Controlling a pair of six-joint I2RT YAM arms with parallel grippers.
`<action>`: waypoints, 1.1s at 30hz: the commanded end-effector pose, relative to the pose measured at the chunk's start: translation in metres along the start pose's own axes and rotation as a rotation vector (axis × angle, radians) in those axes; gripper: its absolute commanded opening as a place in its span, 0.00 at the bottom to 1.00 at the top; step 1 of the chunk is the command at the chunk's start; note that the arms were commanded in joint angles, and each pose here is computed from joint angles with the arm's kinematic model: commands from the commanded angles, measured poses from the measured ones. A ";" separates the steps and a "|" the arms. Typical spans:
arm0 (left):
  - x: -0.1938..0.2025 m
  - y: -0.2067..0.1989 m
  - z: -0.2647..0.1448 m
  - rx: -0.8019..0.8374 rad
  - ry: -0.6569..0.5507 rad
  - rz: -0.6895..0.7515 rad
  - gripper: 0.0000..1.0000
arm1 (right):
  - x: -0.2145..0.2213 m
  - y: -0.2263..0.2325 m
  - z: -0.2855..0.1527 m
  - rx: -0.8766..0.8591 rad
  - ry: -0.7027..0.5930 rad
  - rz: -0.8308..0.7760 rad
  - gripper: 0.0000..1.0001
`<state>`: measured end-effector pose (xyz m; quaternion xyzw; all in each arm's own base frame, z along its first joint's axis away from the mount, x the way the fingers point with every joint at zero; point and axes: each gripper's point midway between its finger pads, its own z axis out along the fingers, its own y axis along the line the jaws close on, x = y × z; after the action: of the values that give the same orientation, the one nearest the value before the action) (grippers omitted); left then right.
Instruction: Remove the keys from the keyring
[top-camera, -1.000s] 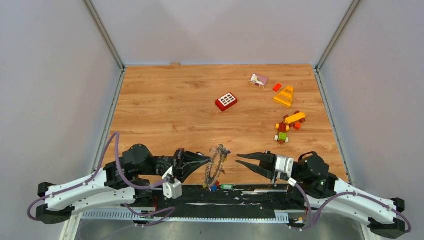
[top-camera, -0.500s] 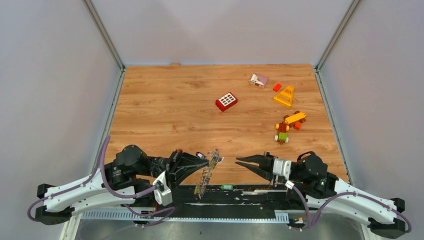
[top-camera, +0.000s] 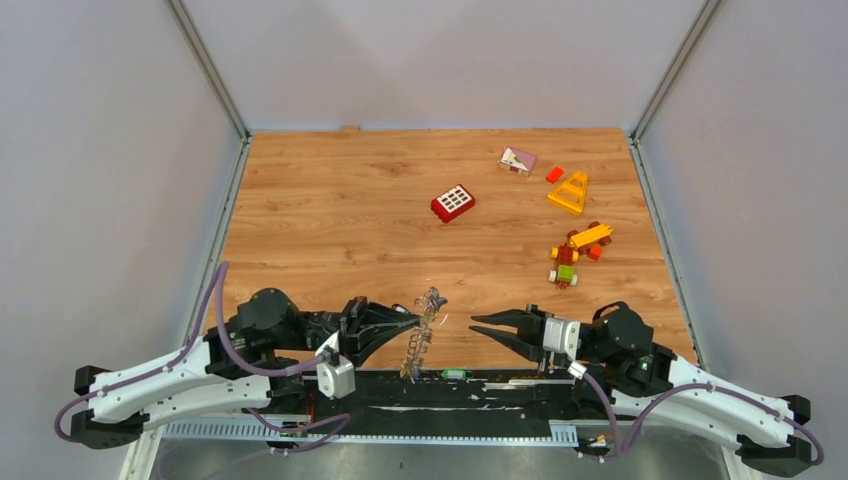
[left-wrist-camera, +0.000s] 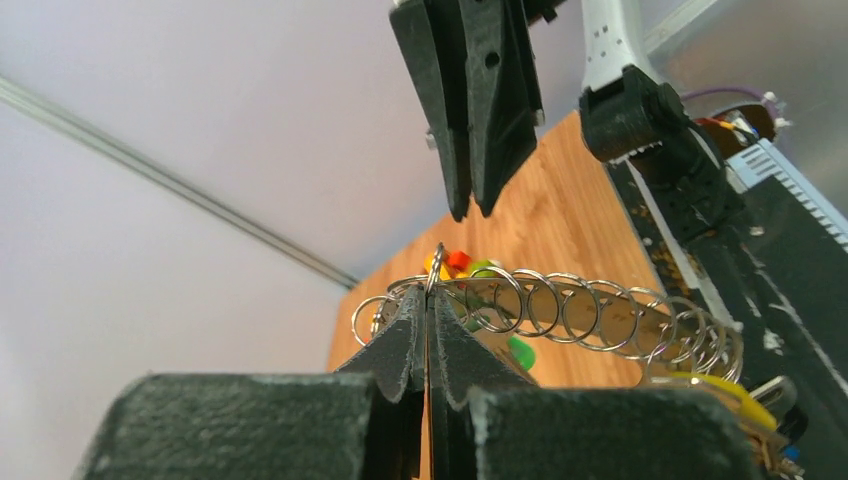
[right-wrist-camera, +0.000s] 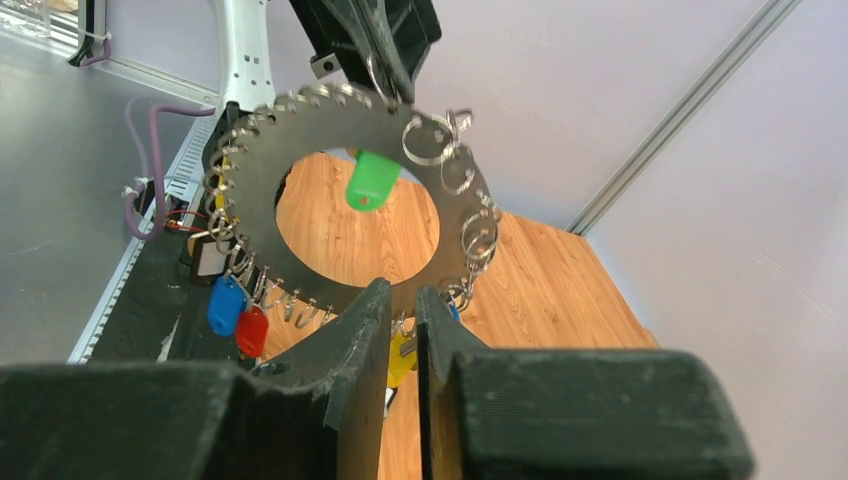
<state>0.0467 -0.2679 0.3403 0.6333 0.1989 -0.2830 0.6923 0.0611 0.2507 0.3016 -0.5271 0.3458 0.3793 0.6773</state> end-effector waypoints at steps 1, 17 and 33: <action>0.000 0.017 0.003 -0.056 0.060 -0.160 0.00 | -0.026 -0.010 0.003 0.014 -0.065 -0.026 0.17; 0.030 0.003 0.016 -0.023 0.218 -0.392 0.00 | -0.023 -0.018 0.028 0.037 -0.028 0.144 0.42; 0.032 0.000 0.019 -0.008 0.227 -0.400 0.00 | -0.011 0.001 0.046 -0.090 -0.008 0.128 0.30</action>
<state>0.0724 -0.2880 0.2802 0.6323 0.4282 -0.3197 0.5609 0.0637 0.2928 0.2871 -0.5408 0.3978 0.4251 0.6071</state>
